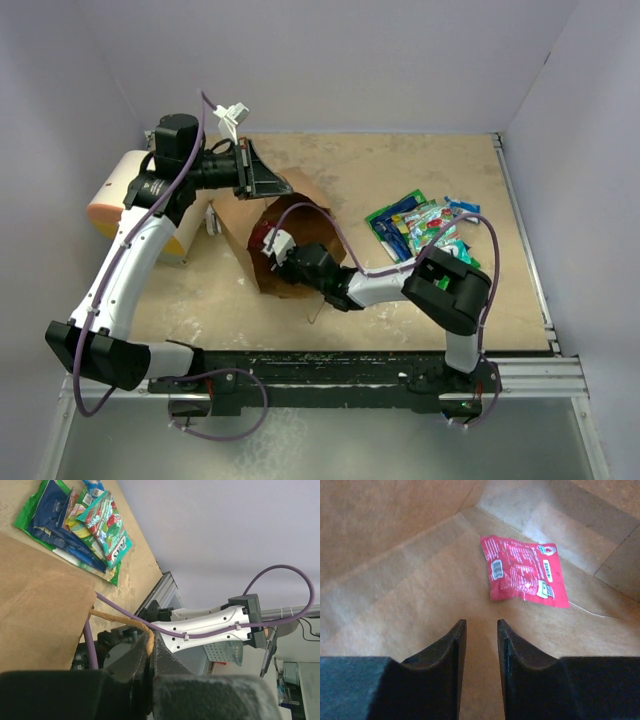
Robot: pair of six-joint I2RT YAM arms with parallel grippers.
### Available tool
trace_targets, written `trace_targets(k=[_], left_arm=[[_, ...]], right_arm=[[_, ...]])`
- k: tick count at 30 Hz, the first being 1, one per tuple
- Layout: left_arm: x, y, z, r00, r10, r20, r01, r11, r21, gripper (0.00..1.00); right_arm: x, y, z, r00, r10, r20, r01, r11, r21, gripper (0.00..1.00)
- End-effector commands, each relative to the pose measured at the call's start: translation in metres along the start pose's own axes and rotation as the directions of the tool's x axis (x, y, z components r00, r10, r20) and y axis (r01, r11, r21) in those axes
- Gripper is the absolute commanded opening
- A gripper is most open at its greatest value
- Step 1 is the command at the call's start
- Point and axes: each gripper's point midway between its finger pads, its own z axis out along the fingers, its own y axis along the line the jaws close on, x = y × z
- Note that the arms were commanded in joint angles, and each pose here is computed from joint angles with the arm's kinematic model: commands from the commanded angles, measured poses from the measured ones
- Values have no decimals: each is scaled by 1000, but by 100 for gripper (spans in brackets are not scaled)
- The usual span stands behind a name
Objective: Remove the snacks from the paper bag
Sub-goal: Take out the snack from the paper bag.
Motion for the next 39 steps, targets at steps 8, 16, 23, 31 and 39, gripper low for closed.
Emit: trace_targets(k=[8,16,23,31,39], left_arm=[[-2,-26,-7,999,45,-1,-45,995,94,0],[8,-33,-6,998,41,-41,-36,992,117,0],[12,-36,-6,997,43,-59,-35,991,126,0],[17,-30,-7,998,34,-59,-28,995,95,0],[22,-17,-11,999,28,-47,-27,1000,16,0]], right_arm=[[-45,-11,34,970,159,186,-175,982,75,59],[-48,-14,58,964,156,216,-170,984,46,69],[-41,-9,77,963,176,207,-186,982,32,93],[11,-5,86,973,218,77,-223,973,62,99],[60,0,82,961,270,-62,-267,962,52,65]])
